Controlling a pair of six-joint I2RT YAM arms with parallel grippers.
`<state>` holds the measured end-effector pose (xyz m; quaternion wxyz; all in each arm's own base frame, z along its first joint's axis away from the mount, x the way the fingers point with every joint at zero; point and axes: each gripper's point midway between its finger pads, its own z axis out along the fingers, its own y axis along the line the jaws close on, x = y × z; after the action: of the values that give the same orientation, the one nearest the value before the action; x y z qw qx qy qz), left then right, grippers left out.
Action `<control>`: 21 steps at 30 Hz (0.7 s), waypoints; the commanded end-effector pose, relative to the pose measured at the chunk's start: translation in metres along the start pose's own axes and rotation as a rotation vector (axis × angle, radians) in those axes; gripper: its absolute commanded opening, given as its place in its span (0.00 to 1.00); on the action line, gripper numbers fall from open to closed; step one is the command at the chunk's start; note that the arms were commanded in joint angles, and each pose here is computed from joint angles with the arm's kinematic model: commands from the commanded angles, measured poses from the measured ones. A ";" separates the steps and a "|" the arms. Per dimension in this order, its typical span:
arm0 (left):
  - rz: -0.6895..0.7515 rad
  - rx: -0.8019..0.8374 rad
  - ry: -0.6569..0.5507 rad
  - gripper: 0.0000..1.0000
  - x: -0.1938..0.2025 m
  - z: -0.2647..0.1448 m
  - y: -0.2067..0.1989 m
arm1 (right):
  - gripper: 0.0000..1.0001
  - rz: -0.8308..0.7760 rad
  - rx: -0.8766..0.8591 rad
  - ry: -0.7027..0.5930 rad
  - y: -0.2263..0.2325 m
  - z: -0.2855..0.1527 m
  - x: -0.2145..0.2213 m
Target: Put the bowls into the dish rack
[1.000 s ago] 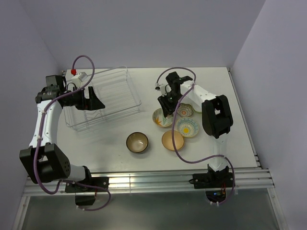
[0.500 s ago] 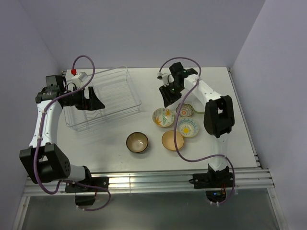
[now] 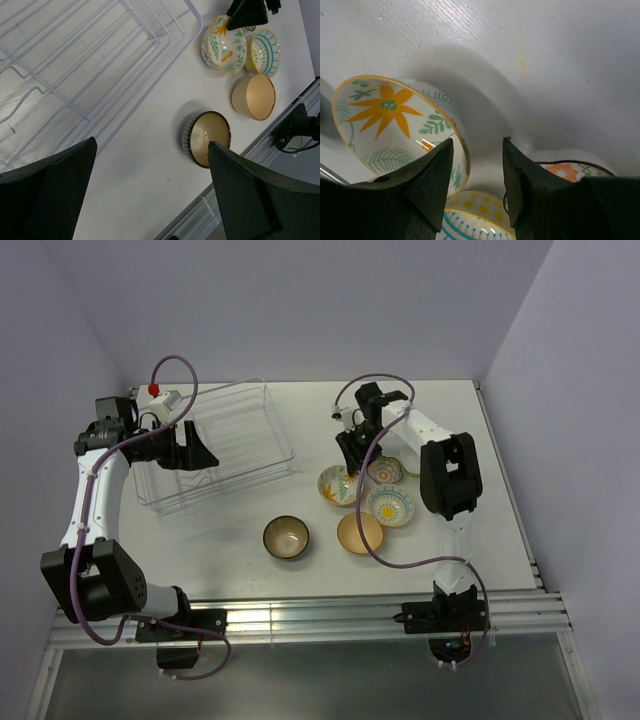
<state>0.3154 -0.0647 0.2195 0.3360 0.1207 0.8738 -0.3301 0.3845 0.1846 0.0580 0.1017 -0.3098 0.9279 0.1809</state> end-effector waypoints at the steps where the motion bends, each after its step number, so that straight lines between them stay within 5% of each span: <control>1: 0.032 0.014 -0.014 0.99 -0.003 0.002 -0.001 | 0.51 -0.012 -0.024 0.016 0.002 0.009 0.005; 10: 0.031 0.019 -0.014 0.99 -0.003 0.004 0.001 | 0.45 0.017 -0.109 0.037 0.014 0.024 0.015; 19: 0.043 0.002 -0.035 1.00 -0.010 0.001 0.000 | 0.00 0.044 -0.168 0.014 0.027 0.015 0.010; 21: 0.050 0.007 -0.048 0.99 -0.017 -0.002 -0.004 | 0.00 0.064 -0.192 -0.006 0.031 0.008 0.005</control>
<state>0.3170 -0.0643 0.2156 0.3342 0.1182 0.8746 -0.3307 0.3605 0.1978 0.0403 0.0592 -0.2986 0.9220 0.2395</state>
